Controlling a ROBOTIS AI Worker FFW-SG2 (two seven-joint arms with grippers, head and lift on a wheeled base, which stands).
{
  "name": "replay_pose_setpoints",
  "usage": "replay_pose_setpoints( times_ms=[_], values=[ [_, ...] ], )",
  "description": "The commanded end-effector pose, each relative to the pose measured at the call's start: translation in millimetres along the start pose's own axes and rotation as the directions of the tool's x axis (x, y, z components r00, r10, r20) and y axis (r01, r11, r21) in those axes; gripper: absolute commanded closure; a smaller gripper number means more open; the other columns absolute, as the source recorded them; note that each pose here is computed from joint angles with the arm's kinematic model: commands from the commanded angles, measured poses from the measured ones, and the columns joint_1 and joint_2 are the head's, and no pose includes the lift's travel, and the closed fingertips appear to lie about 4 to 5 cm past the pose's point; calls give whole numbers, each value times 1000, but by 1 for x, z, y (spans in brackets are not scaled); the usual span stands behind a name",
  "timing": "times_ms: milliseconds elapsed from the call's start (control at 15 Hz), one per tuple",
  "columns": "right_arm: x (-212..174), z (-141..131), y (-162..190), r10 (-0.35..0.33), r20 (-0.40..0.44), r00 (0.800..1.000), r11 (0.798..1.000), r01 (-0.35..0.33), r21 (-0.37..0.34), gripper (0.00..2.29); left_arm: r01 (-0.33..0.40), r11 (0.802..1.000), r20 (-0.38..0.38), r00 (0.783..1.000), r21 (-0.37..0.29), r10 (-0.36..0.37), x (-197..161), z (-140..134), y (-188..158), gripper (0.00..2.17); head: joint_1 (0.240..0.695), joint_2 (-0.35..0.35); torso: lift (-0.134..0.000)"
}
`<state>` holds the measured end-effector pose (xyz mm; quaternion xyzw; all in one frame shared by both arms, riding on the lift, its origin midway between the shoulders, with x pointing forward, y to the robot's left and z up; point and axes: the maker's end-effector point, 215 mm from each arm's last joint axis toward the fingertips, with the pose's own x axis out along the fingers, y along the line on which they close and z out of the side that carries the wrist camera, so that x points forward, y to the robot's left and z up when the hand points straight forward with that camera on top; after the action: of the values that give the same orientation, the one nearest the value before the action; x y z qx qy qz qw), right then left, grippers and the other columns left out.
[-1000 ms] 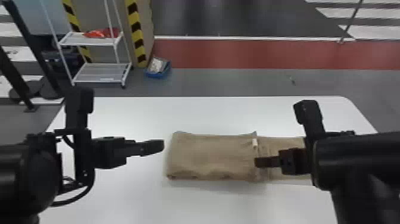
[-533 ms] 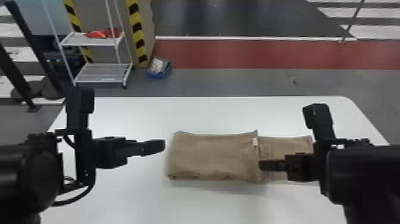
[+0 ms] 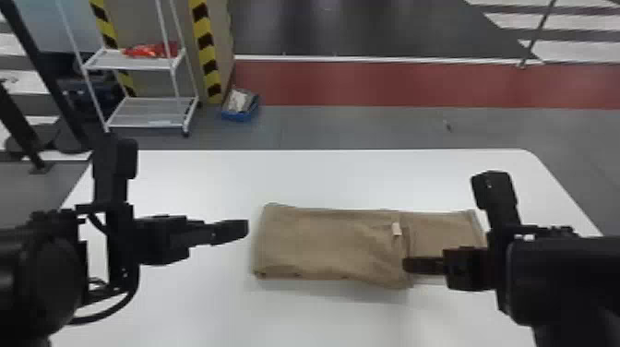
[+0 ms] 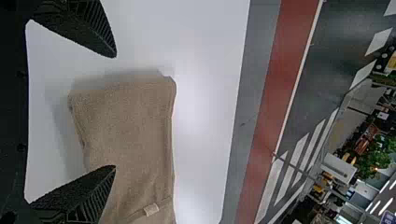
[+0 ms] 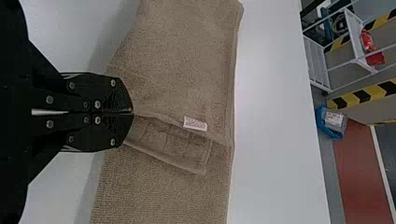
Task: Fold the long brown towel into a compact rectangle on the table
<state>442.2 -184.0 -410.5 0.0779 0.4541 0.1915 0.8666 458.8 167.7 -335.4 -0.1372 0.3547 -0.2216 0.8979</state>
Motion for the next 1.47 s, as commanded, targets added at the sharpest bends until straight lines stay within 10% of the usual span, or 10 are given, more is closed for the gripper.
replay_pose_setpoints(
  times_ms=[0,467,667,733,1400],
  values=[
    [-12,-2,3,12,22,1000,1000,-12,19,1561,1,1000,-8,1000,-8,-1,1,-3,-1,26,695,-20,-125],
    [-15,-20,-28,-41,-7,999,998,41,54,1555,7,1000,-23,1000,1,-7,4,-9,-7,29,695,-57,-125],
    [-14,-15,-35,-56,-6,998,996,57,63,309,5,1000,-22,1000,-1,-5,4,-8,-5,36,695,-73,-125],
    [-16,-7,-36,-59,6,998,997,59,60,235,2,1000,-22,1000,-4,-3,4,-8,-4,36,695,-76,-125],
    [14,0,-62,-113,-70,991,987,120,103,242,-7,1000,-34,999,-15,7,7,-13,2,36,695,-88,-125]
  ],
)
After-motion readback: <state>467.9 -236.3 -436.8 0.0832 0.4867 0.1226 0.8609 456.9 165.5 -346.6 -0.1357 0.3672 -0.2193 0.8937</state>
